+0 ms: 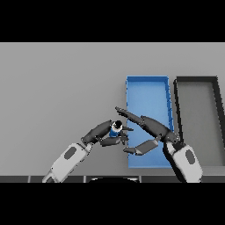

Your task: Pick up the blue pipe and place it into the blue bin.

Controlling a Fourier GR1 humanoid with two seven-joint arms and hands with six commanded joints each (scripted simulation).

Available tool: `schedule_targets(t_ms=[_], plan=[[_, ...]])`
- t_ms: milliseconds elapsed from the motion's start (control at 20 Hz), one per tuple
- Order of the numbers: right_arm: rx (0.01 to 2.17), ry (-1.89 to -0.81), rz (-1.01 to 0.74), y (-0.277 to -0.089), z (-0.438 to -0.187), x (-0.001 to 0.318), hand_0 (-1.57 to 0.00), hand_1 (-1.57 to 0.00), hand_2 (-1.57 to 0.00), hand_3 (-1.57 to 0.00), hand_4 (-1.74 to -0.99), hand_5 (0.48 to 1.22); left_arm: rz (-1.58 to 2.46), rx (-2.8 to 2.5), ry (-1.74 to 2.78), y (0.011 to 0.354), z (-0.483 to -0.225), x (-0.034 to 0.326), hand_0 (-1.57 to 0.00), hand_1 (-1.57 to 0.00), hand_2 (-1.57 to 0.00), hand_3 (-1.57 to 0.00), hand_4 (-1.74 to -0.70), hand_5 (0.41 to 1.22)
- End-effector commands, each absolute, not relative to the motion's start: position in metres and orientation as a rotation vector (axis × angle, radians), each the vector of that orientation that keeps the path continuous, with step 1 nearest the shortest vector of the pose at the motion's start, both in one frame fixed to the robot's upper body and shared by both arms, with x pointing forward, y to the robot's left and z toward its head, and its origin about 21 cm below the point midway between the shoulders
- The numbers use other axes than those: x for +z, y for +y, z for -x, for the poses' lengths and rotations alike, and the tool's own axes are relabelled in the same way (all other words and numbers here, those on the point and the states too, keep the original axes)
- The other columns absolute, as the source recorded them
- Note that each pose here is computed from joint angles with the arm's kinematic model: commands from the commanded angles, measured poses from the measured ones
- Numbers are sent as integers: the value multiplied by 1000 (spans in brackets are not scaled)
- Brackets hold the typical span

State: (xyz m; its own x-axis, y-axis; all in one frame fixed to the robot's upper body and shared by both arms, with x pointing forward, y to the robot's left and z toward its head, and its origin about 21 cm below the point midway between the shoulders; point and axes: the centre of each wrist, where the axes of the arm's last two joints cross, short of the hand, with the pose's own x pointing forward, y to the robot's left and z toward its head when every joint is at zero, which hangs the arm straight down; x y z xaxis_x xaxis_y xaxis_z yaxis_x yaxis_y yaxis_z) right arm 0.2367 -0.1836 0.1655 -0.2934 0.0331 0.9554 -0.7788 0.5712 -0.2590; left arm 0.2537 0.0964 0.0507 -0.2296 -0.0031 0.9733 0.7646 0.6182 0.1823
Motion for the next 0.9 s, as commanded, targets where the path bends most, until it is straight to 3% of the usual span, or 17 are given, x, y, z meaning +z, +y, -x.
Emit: schedule_targets(t_ms=[0,400,450,500,550,600,650,750,800,850], plan=[[928,-1673,-639,-177,-240,165,1,1,1,1,-1270,510,645,-809,-1669,95,-255,54,-1571,-1571,-1571,-1490,-1627,1221],[1023,-1598,-689,-131,-264,170,1,1,-9,1,-1210,498,629,-823,-1657,95,-259,49,-1571,-1571,-1571,-1557,-1473,1221],[1030,-1594,-687,-130,-269,171,-17,-34,-54,-26,-1236,493,616,-819,-1639,96,-260,50,-1571,-1571,-1571,-1560,-1525,1221],[1048,-1588,-692,-126,-272,172,-107,-140,-160,-116,-1291,483,617,-824,-1642,95,-260,49,-1571,-1571,-1571,-1284,-1568,1221],[1067,-1586,-701,-119,-275,175,-264,-299,-308,-252,-1348,477,570,-856,-1634,93,-260,54,-1571,-1571,-1571,-1190,-1603,1221],[1081,-1587,-709,-114,-275,175,-475,-487,-492,-516,-1365,477,509,-928,-1623,95,-262,55,-1571,-1527,-1571,-1119,-1630,1221],[1094,-1594,-708,-115,-279,175,-694,-704,-708,-659,-1433,486,514,-911,-1625,98,-256,54,-1571,-1536,-1571,-1121,-1647,1221],[1075,-1597,-751,-108,-280,176,-1010,-1016,-1019,-880,-1527,570,545,-882,-1670,98,-260,54,-1571,-1548,-1571,-1283,-1680,1221],[1057,-1591,-773,-107,-280,175,-1122,-1127,-1129,-1018,-1498,638,589,-860,-1681,96,-259,54,-1571,-1553,-1571,-1340,-1692,1221],[1043,-1589,-795,-103,-280,176,-1212,-1216,-1218,-1128,-1474,755,618,-832,-1695,97,-259,54,-1571,-1557,-1571,-1386,-1702,1221]])
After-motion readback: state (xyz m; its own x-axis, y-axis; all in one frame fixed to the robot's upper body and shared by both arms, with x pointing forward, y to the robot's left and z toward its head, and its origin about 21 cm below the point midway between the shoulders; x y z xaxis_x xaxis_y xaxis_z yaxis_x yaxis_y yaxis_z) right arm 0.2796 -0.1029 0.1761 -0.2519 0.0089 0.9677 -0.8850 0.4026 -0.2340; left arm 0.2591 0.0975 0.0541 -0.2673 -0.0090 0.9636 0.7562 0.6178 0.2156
